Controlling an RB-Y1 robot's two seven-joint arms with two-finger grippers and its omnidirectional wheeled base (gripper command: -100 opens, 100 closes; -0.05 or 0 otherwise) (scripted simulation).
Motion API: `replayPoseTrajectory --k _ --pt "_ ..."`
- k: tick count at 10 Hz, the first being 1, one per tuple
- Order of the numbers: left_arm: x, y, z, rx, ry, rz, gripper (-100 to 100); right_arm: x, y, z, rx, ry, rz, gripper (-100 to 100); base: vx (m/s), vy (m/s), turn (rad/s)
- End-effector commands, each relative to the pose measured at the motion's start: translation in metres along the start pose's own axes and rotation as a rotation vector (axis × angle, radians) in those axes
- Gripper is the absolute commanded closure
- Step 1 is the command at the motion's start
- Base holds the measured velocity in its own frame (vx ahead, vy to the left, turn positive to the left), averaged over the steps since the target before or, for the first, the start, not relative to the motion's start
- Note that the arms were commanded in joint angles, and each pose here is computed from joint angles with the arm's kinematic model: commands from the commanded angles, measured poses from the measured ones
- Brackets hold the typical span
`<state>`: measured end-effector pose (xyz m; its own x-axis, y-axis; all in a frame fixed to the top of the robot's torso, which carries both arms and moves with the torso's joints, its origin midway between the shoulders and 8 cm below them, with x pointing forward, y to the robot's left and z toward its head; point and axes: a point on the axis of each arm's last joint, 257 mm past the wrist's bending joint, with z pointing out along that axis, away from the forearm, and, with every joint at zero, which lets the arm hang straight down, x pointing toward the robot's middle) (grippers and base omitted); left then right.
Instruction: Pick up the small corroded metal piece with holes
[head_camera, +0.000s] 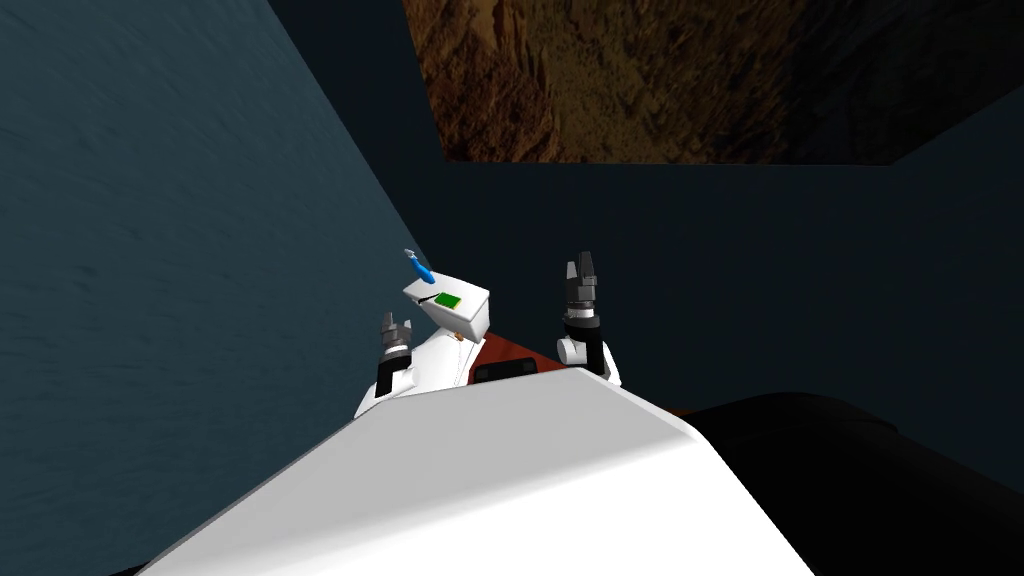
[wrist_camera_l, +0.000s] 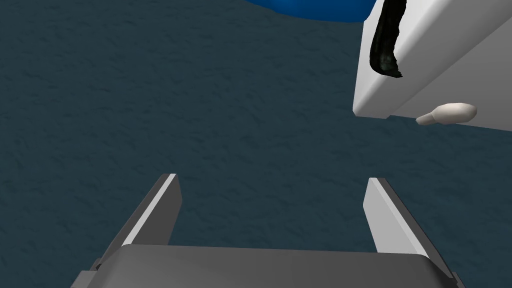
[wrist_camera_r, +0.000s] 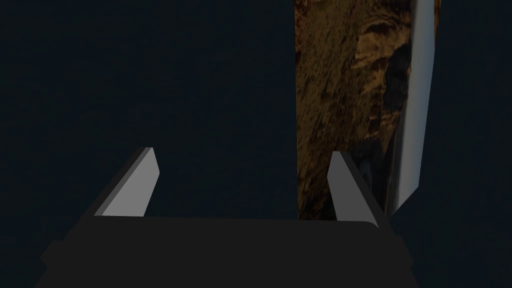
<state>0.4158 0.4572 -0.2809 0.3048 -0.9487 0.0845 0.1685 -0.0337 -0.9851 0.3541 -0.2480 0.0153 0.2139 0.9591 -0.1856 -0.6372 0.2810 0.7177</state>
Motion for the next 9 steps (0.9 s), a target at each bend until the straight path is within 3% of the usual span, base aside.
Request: replayPoseTrajectory --k 1,2,3,6,7,9 --pt "-0.006 0.012 0.0 -0.023 -0.015 0.003 -100 0.0 0.0 0.0 0.0 0.0 0.0 0 0.006 -0.026 -0.019" --pt "-0.011 0.013 0.009 -0.026 -0.029 0.004 -100 0.0 0.0 0.0 0.0 0.0 0.0 0 0.007 -0.032 -0.045" --pt "-0.014 0.02 0.006 -0.041 -0.035 0.005 -100 0.0 0.0 0.0 0.0 0.0 0.0 0 0.009 -0.025 -0.021" --pt "-0.024 0.029 0.021 -0.06 -0.066 0.007 -100 0.0 0.0 0.0 0.0 0.0 0.0 0 0.011 -0.028 -0.032" --pt "-0.026 0.035 0.018 -0.072 -0.07 0.008 -100 0.0 0.0 0.0 0.0 0.0 0.0 0 0.014 -0.02 -0.024" --pt "-0.034 0.039 0.034 -0.083 -0.097 0.008 -100 0.0 0.0 0.0 0.0 0.0 0.0 0 0.017 -0.035 -0.046"
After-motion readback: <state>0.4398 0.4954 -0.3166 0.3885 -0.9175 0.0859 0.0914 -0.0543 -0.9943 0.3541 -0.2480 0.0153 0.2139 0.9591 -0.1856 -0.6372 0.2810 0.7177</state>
